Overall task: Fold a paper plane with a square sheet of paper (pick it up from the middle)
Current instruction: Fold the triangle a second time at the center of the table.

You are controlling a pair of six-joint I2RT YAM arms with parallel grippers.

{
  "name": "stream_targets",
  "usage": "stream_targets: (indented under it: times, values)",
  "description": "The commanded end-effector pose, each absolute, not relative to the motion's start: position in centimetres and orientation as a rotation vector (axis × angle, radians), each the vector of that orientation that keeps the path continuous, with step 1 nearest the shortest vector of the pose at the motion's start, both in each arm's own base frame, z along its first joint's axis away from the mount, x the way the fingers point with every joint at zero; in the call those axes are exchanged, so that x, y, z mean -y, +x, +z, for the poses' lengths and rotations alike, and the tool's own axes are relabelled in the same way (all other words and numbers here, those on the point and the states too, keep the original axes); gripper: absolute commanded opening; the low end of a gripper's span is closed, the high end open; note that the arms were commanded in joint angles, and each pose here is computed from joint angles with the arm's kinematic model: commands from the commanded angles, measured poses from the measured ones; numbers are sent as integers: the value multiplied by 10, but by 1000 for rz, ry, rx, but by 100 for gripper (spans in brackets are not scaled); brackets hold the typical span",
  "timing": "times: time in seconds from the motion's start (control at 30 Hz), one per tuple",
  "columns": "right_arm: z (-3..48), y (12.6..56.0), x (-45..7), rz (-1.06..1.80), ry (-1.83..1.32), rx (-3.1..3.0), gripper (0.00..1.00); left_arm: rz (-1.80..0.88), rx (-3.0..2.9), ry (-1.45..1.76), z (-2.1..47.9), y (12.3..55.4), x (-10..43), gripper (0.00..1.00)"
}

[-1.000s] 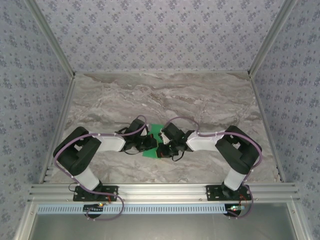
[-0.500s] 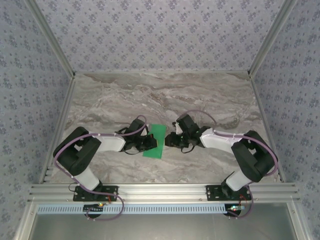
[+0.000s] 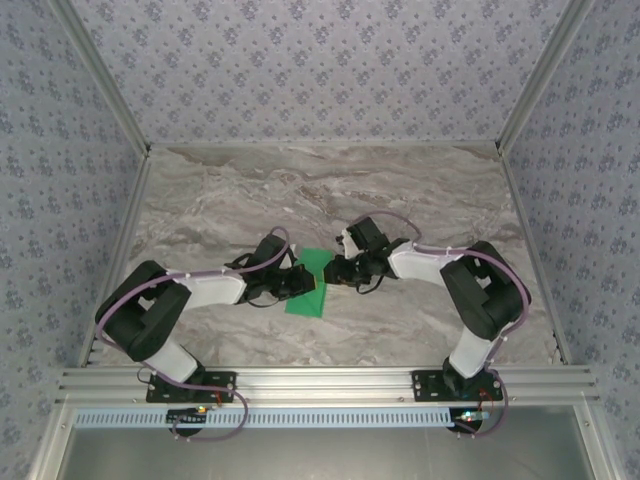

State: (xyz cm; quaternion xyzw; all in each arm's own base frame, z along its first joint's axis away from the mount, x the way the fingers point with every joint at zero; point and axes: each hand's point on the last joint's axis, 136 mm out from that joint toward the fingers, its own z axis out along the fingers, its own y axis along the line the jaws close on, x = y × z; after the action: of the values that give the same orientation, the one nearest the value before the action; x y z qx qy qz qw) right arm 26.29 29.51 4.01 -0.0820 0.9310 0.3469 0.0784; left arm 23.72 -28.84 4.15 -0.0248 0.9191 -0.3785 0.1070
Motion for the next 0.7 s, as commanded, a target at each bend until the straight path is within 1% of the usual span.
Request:
stream_targets:
  times: [0.0, 0.2, 0.67]
  values:
    - [41, 258, -303, 1078, -330, -2801, 31, -1091, -2720, -61, 41, 233, 287, 10]
    - [43, 256, -306, 1109, -344, -2791, 32, -1084, -2722, -60, 40, 233, 286, 9]
    - [50, 255, -310, 1167, -342, -2743, 40, -1068, -2741, -53, 34, 233, 286, 7]
